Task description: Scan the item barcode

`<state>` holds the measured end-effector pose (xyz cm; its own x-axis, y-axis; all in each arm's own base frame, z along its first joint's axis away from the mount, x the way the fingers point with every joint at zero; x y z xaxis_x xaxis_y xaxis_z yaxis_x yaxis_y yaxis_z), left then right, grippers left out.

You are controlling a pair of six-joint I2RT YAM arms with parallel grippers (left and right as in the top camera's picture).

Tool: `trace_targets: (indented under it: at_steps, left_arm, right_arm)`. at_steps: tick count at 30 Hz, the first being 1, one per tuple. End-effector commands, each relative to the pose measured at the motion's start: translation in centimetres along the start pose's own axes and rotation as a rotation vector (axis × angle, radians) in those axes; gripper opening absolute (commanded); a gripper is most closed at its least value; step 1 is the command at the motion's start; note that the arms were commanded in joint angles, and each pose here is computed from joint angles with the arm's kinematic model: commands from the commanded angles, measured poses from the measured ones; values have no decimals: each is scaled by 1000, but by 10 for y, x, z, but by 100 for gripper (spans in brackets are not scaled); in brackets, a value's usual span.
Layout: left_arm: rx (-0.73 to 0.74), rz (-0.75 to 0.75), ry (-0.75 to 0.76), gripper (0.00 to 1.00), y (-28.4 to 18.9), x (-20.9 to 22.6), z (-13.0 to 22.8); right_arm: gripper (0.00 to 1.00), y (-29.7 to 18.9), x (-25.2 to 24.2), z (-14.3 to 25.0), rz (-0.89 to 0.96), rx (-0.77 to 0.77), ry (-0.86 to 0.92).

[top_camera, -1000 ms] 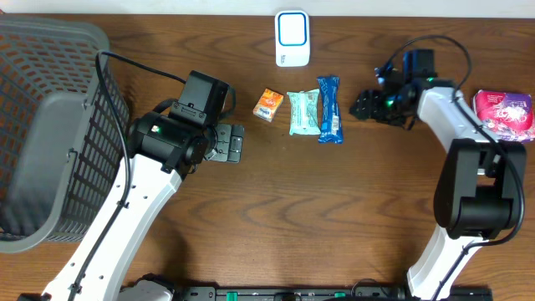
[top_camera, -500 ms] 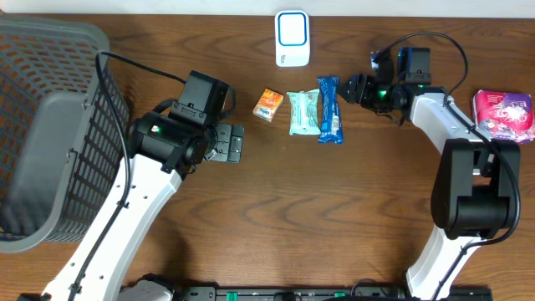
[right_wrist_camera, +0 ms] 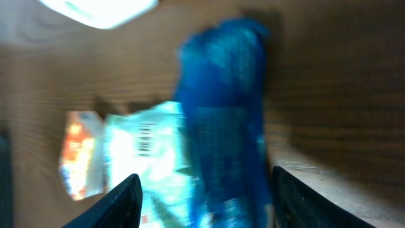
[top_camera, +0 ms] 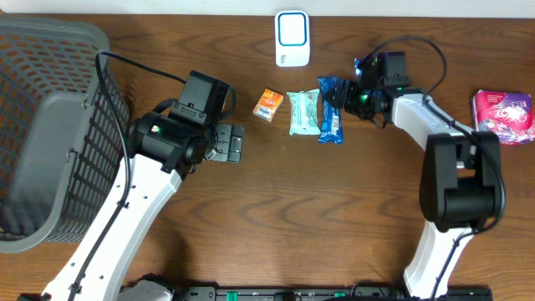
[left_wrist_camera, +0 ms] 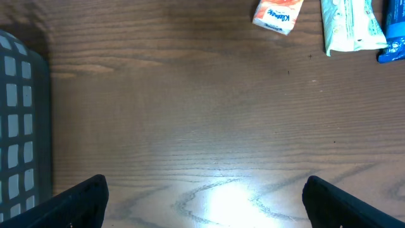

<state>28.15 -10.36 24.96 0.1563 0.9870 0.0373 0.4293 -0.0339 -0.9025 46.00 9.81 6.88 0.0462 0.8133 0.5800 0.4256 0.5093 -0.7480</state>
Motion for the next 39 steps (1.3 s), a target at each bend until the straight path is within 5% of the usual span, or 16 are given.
trace_targets:
  at_steps: [1,7,11,19,29,33,39]
  left_arm:
    - [5,-11,-13,98,2,1,1]
    - [5,-11,-13,98,2,1,1]
    - [5,-11,-13,98,2,1,1]
    - [5,-11,-13,98,2,1,1]
    - [5,-11,-13,98,2,1,1]
    - [5,-11,-13,98,2,1,1]
    - [5,-11,-13,98,2,1,1]
  right_arm:
    - [45,24,-26,17,49,65,54]
    - [27,24,-26,16,49,63,53]
    - [1,12,-19,5,38,28,41]
    - [1,-41,-5,-17,176,-97,-34]
    - [1,-134,-27,-19,1022,-340,-166]
    - [1,-131,-34,-12,1222,-337,-234]
    - [1,-76,-49,13,1219,-156,-328]
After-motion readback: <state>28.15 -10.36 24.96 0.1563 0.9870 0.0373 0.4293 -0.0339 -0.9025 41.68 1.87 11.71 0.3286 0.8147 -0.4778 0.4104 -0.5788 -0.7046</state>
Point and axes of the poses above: each gripper's point midway between its finger pads, its own y axis out along the fingers, its own x axis along the line the jaws close on, z = x × y, the point moved 5 cm from there along -y, back along the fingers, and after that the axes turned 1 degree about y, right-handed, at the moved point
